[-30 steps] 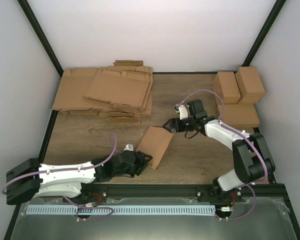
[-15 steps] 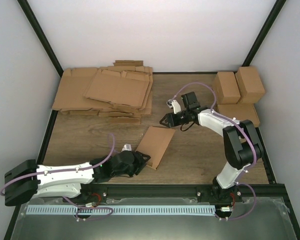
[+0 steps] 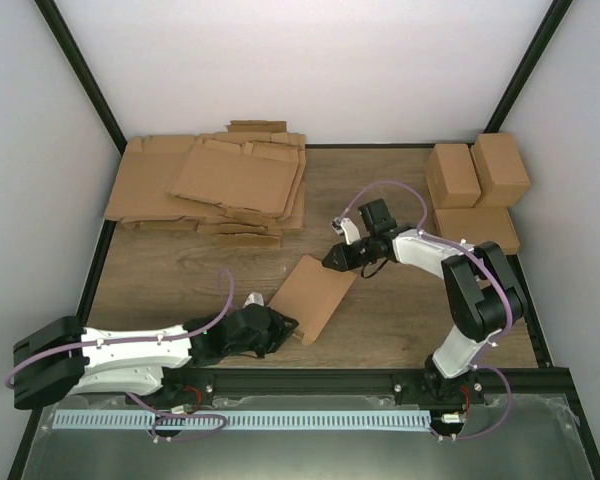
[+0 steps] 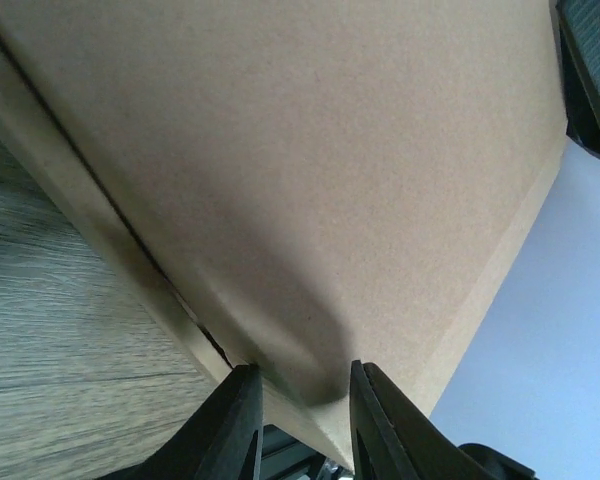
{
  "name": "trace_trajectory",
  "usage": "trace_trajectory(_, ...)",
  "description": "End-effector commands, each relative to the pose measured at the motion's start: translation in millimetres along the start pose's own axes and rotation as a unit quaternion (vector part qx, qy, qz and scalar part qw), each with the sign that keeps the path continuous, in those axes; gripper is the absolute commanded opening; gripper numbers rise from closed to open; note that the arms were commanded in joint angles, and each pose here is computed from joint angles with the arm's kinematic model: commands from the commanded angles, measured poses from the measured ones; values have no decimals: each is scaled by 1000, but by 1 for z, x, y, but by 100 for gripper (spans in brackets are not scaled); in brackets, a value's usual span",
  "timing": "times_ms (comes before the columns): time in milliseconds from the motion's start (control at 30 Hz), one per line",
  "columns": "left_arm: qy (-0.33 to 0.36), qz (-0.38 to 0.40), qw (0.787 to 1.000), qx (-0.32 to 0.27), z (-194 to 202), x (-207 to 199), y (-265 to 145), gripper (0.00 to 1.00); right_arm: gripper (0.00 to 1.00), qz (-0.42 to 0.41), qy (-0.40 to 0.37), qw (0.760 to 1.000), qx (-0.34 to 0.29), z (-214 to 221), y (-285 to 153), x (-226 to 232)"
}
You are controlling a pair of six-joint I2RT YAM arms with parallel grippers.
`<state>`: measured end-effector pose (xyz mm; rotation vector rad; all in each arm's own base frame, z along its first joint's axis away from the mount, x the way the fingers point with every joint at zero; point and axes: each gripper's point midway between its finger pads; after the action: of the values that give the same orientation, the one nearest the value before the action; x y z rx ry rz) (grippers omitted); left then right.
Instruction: Fold the paper box
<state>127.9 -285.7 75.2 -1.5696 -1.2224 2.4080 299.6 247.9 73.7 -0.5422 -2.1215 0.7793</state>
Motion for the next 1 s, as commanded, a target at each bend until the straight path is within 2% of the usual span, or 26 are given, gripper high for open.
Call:
trace_trajectory(0,-6,12,1000,-8,-5,-2,2,26,21,-13,13,1000,8,13,1,11)
trace_trajectory(233,-7,9,1000,-15,-10,4,2,26,16,-6,38,999,18,29,7,13)
trace_trajectory(400,-3,-6,1000,-22,-13,11,3,25,8,5,53,998,30,46,12,9)
trace_trajectory(733,7,-4,1000,-27,-23,7,5,21,7,-13,79,996,37,59,10,24)
trace_trajectory(967,43,-20,998,-43,-58,-10,2,20,5,40,98,994,21,58,4,9)
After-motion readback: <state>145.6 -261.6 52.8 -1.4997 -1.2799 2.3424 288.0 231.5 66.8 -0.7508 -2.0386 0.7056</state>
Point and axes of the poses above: each gripper's point midway between its finger pads, its own y axis out along the fingers, its own x axis along the line the jaws close on, z = x × y, and after that the axes turned 5 degrees about -y, right-handed
